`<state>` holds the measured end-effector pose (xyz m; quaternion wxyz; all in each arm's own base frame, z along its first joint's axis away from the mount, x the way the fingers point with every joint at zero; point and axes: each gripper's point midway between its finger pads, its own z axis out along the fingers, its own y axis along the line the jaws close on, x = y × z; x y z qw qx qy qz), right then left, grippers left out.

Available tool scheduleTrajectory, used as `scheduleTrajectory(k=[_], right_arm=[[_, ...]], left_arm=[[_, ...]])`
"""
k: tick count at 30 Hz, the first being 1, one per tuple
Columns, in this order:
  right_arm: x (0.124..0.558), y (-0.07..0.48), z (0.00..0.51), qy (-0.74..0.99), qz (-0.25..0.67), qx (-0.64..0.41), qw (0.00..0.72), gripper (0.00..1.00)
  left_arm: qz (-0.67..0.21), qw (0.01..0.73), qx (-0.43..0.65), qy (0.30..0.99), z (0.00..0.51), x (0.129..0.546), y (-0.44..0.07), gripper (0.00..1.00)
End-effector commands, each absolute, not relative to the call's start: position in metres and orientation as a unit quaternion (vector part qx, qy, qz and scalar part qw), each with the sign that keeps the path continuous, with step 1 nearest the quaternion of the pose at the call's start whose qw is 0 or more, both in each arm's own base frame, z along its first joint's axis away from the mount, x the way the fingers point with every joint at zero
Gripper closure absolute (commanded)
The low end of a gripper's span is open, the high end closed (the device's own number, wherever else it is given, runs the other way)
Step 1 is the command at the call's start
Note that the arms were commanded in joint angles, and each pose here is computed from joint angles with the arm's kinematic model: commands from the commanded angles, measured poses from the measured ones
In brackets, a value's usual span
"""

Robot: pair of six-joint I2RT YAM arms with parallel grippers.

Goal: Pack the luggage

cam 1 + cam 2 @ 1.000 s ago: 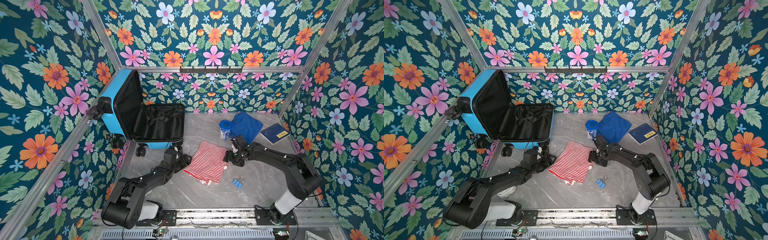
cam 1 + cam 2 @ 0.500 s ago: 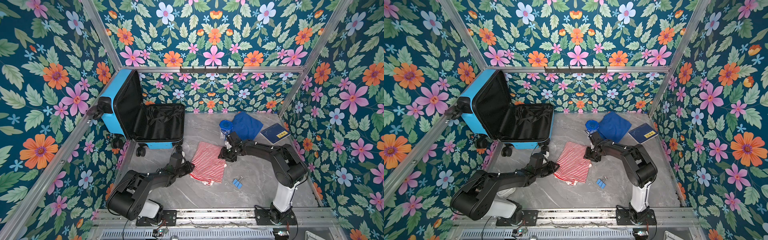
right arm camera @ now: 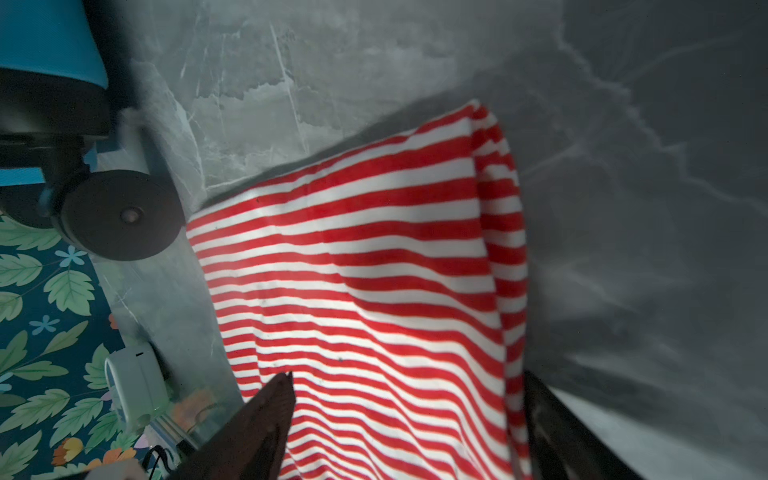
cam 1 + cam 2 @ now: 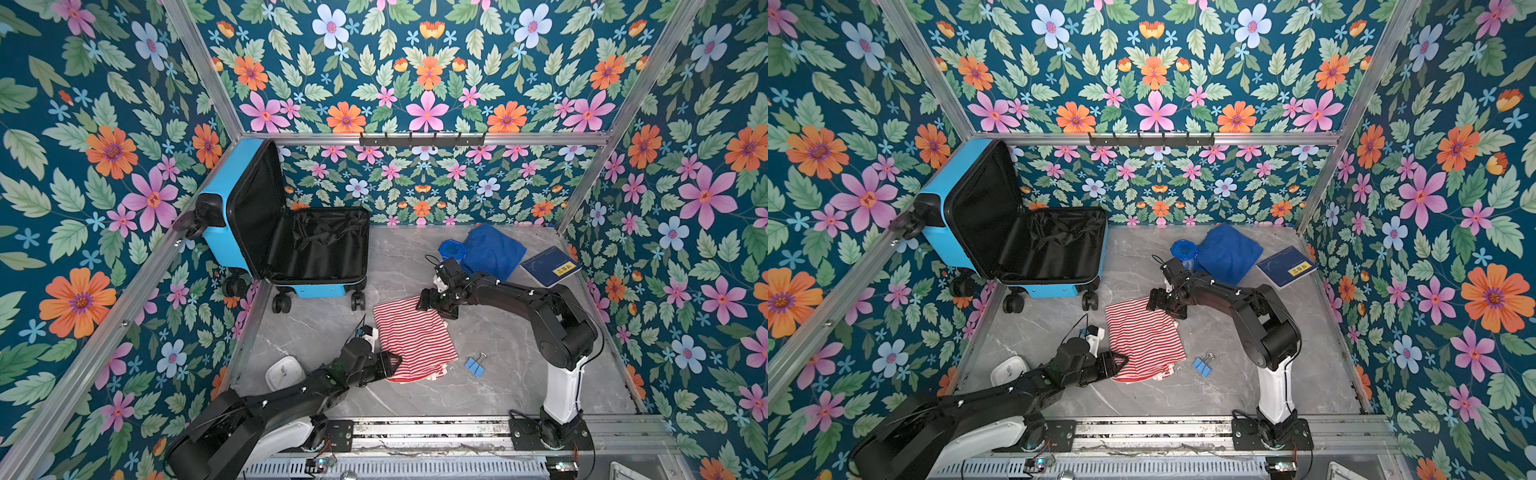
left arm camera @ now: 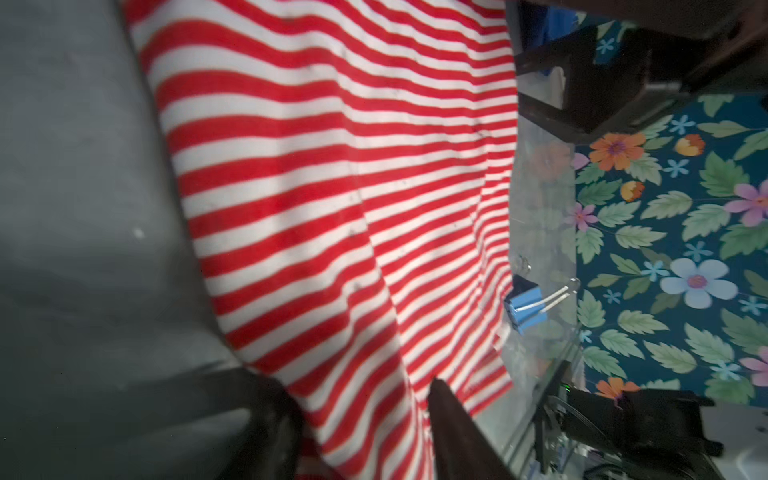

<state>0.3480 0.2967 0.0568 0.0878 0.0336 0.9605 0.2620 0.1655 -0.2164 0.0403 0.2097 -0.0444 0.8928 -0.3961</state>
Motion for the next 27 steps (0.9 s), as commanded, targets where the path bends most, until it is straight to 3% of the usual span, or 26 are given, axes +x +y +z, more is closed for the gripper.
scheduleTrajectory(k=[1, 7, 11, 17, 20, 27], right_arm=[[0.345, 0.287, 0.076, 0.964, 0.244, 0.027, 0.104, 0.13], [0.325, 0.259, 0.104, 0.968, 0.215, 0.036, 0.126, 0.13], [0.292, 0.252, 0.117, 0.965, 0.224, 0.040, 0.130, 0.19], [0.229, 0.274, 0.105, 0.970, 0.217, 0.020, 0.109, 0.25], [0.204, 0.286, 0.092, 0.973, 0.211, 0.015, 0.094, 0.26], [0.176, 0.319, 0.060, 0.976, 0.208, -0.008, 0.062, 0.24]], left_arm=[[-0.314, 0.203, -0.075, 0.925, 0.024, 0.152, -0.181, 0.32], [-0.303, 0.355, -0.094, 0.879, 0.112, 0.187, -0.155, 0.29], [-0.276, 0.423, -0.073, 0.860, 0.154, 0.221, -0.165, 0.29], [-0.246, 0.360, -0.009, 0.900, 0.131, 0.285, -0.211, 0.46], [-0.283, 0.315, -0.020, 0.906, 0.107, 0.318, -0.218, 0.51], [-0.314, 0.267, -0.012, 0.911, 0.075, 0.344, -0.235, 0.54]])
